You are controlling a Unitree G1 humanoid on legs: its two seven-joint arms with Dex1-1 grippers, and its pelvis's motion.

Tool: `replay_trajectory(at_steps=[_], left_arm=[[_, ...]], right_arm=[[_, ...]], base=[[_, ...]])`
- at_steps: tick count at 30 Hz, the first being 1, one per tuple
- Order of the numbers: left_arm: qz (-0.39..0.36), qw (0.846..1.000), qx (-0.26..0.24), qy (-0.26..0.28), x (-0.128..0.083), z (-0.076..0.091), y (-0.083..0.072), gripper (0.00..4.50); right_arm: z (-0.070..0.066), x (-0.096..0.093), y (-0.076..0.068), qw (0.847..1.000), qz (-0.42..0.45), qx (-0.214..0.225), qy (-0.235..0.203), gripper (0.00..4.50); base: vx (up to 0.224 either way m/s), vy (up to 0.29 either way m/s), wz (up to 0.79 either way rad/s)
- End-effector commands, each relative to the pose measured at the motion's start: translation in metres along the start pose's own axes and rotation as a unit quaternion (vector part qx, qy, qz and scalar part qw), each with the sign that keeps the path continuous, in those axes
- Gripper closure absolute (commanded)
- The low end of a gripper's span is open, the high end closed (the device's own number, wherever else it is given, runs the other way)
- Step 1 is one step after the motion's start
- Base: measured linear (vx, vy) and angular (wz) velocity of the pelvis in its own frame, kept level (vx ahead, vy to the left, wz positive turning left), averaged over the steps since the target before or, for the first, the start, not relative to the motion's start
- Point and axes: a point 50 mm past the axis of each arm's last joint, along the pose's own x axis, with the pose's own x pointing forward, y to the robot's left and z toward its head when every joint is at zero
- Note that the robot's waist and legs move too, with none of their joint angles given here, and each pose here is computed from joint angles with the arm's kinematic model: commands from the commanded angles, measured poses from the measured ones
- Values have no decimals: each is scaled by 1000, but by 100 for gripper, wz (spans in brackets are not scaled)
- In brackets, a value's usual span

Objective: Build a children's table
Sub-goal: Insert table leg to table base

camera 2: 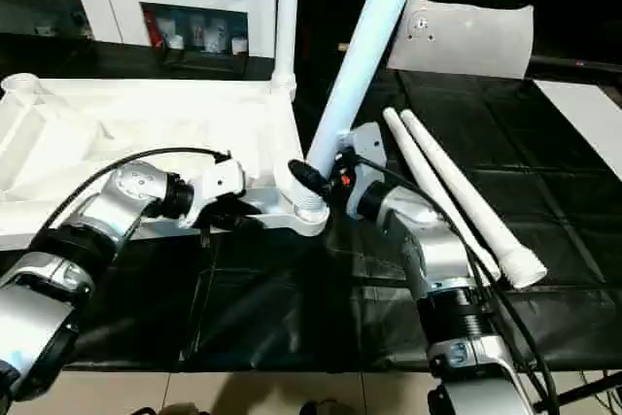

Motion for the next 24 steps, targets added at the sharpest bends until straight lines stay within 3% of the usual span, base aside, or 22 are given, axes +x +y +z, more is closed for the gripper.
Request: replay_trajectory(at_steps=[1,8,13,16,24], left_arm=[[-15,1000,-1,1,1,-1,-3,423],[-28,1000,-10,-12,1,1,-4,450],[-36,999,-16,-14,0,0,-5,450],[-34,999,-23,-16,-2,-2,-5,450],[-30,999,-23,-17,-7,-4,-5,450]], right_arm=[[2,-2,-1,1000,-2,-6,0,259],[-1,-2,-2,1000,5,-9,10,259],[-5,-4,0,999,27,-14,36,259],[-13,-8,3,996,55,-17,75,259],[-18,-5,4,993,65,-20,94,259]], base=[[0,0,0],[0,0,0],[0,0,0],[0,0,0],[0,0,0]])
